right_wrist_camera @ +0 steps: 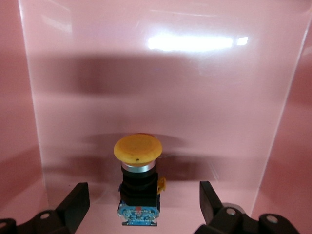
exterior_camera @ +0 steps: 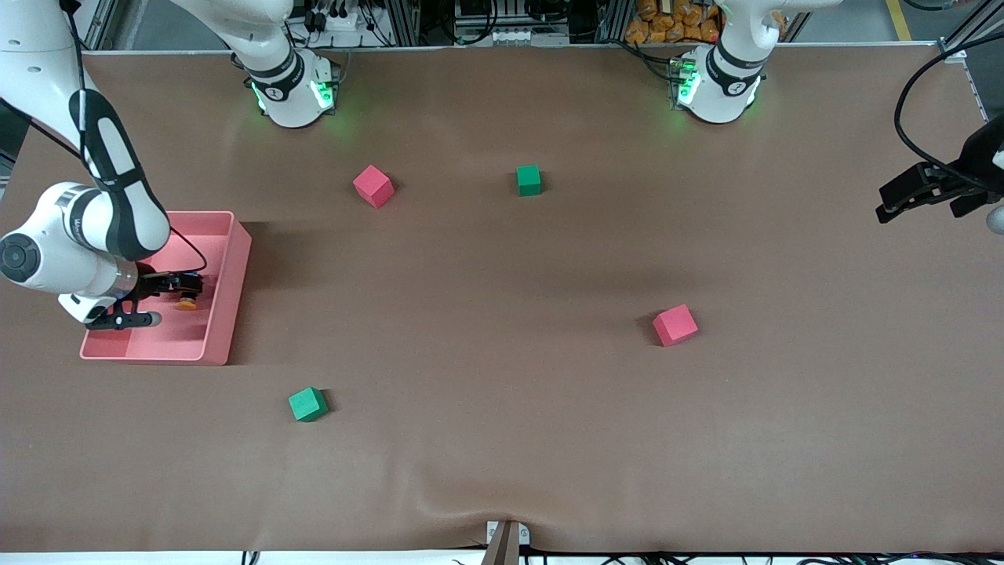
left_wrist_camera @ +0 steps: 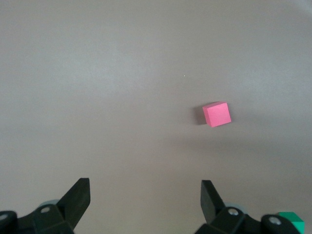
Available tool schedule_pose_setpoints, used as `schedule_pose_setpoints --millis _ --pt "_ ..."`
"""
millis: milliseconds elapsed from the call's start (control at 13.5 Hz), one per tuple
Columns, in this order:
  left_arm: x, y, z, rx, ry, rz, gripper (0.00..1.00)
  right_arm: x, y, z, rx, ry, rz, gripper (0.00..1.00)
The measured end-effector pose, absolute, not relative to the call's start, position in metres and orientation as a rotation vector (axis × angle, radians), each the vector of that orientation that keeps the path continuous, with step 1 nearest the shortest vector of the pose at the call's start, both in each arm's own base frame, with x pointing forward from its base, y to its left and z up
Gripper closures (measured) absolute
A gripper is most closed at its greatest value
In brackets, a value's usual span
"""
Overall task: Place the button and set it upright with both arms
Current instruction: 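Close the right gripper around the yellow-capped button's body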
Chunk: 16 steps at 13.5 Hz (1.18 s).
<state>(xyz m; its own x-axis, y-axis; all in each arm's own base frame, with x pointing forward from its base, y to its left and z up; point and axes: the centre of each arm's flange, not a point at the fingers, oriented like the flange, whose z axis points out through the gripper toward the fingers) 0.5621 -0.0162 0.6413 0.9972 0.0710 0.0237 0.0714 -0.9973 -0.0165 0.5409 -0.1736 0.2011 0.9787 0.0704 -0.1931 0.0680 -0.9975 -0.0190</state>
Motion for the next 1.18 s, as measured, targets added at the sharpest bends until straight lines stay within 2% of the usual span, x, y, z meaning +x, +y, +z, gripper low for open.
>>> schedule_pose_setpoints --millis 444,814,888,1184 --pt "0.562 -0.016 0.641 -3.122 -0.112 -0.036 0.00 0.541 -0.171 0.197 -3.109 -0.115 0.315 0.00" --pt "0.563 -0.013 0.640 -3.122 -0.091 -0.032 0.00 0.536 -0.165 0.168 -3.089 -0.130 0.383 0.00" --pt "0.563 -0.013 0.640 -3.122 -0.089 -0.032 0.00 0.536 -0.166 0.165 -3.083 -0.163 0.394 0.09" --pt "0.564 -0.013 0.638 -3.122 -0.085 -0.027 0.00 0.541 -0.160 0.171 -3.048 -0.318 0.417 0.57"
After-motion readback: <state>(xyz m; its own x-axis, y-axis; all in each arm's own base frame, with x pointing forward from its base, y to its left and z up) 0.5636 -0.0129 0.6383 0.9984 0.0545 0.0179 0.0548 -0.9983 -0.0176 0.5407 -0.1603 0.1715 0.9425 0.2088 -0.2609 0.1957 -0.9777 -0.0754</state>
